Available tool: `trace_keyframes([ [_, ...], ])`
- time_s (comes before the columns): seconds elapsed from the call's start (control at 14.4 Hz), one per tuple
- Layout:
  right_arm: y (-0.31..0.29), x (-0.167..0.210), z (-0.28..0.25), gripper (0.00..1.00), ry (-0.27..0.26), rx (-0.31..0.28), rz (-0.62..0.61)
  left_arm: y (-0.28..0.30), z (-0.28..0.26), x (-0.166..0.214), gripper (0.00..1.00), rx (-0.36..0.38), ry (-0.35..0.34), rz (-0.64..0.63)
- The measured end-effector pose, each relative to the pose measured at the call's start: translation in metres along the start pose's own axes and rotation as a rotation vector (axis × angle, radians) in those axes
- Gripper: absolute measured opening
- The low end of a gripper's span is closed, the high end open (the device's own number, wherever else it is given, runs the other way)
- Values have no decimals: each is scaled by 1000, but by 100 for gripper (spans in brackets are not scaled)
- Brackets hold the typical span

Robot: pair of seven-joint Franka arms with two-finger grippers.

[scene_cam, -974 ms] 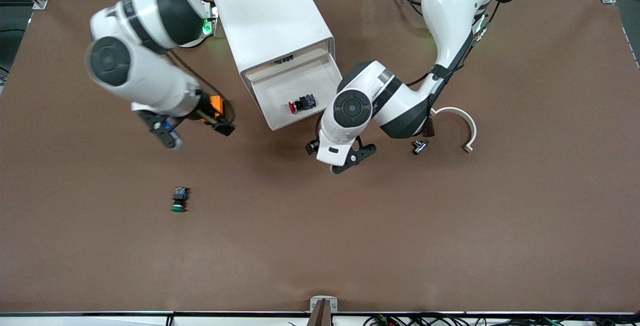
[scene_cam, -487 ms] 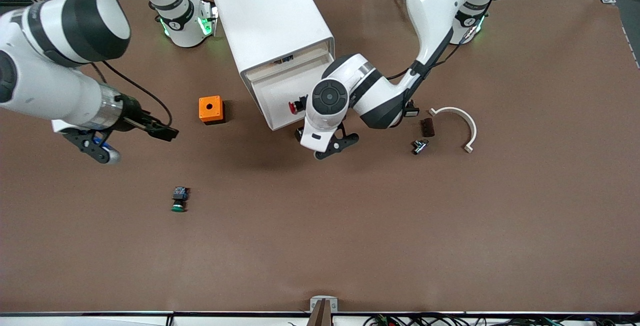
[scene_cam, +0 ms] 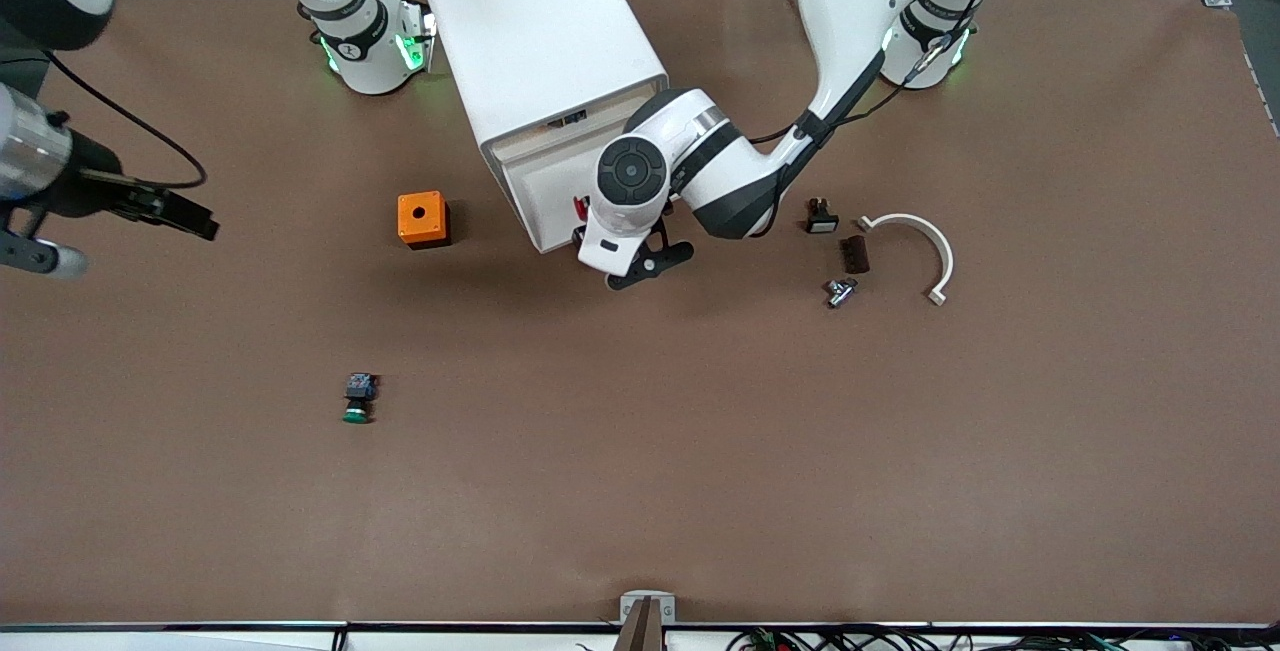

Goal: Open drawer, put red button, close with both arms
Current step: 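Push the drawer closed with the left gripper while the right gripper withdraws, then press the drawer fully shut with the left gripper and release it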

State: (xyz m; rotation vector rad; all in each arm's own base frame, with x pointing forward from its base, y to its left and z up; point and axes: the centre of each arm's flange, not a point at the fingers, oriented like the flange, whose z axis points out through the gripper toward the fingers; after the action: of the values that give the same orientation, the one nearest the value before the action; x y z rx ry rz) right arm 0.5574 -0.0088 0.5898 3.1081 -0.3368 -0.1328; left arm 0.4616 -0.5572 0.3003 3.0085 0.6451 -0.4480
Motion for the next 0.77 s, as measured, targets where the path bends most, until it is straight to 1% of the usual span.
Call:
trace_keyframes([
  [0.28, 38, -6, -20, 100, 39, -31, -70, 3, 4, -16, 100, 2, -27, -8],
  [0.42, 42, -7, -23, 100, 45, -34, -79, 3, 6, -20, 100, -1, -54, -15],
  [0.56, 39, -7, -25, 100, 57, -56, -98, 3, 9, -24, 100, -4, -91, -29],
  [0.63, 38, -6, -27, 100, 76, -72, -120, 3, 11, -26, 100, -2, -107, -34],
  [0.77, 38, -2, -33, 100, 126, -78, -153, 3, 15, -33, 100, 1, -130, -32],
])
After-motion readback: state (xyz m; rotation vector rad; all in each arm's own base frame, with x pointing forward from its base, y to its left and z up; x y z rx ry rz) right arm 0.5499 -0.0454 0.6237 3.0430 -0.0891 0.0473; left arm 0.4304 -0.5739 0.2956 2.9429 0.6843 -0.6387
